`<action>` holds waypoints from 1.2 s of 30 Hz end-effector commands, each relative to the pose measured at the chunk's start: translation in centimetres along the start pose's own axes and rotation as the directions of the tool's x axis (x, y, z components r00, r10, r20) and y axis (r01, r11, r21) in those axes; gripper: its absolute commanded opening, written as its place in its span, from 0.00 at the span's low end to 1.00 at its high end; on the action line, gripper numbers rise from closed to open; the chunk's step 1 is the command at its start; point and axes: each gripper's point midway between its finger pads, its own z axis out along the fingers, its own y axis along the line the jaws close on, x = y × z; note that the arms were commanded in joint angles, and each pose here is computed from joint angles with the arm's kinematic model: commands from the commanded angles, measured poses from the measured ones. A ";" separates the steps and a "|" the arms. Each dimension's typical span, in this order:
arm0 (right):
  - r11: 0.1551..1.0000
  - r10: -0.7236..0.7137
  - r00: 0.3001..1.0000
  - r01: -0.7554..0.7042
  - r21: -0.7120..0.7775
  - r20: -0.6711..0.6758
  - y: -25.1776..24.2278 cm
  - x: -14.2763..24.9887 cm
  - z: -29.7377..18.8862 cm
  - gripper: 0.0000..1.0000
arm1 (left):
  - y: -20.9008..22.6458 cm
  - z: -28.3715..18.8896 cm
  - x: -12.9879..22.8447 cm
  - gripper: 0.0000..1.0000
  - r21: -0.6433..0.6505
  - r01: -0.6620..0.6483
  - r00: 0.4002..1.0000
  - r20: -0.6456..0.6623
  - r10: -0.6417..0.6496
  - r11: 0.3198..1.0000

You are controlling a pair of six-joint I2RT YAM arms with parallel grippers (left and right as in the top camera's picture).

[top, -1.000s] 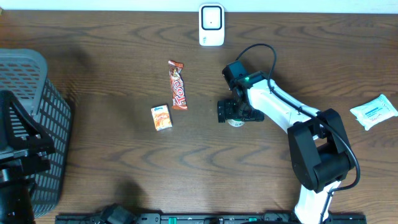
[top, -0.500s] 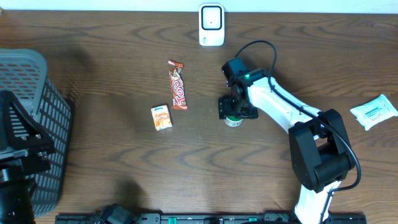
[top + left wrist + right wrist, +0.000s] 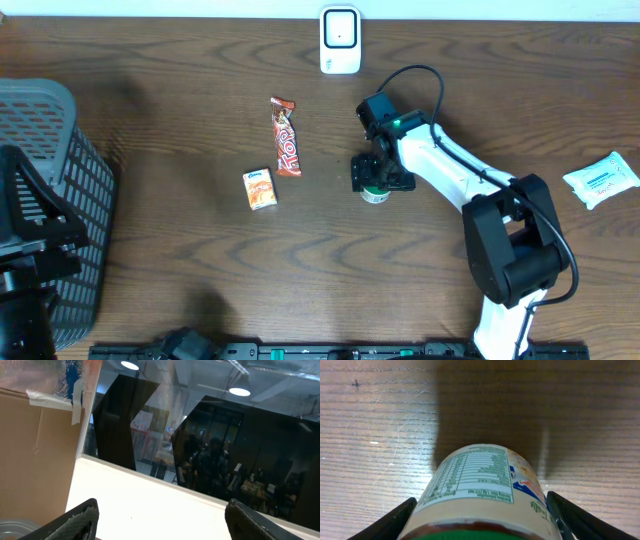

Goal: Scan the item barcode
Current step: 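Grasp the green-lidded jar with the right gripper and lift it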

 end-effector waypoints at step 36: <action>0.930 -0.067 0.909 -0.093 -0.355 -0.412 5.9 4.7 -11.4 0.52 | 0.2 -0.2 -0.1 0.81 0.001 0.013 1.000 0.005 -0.013 1.000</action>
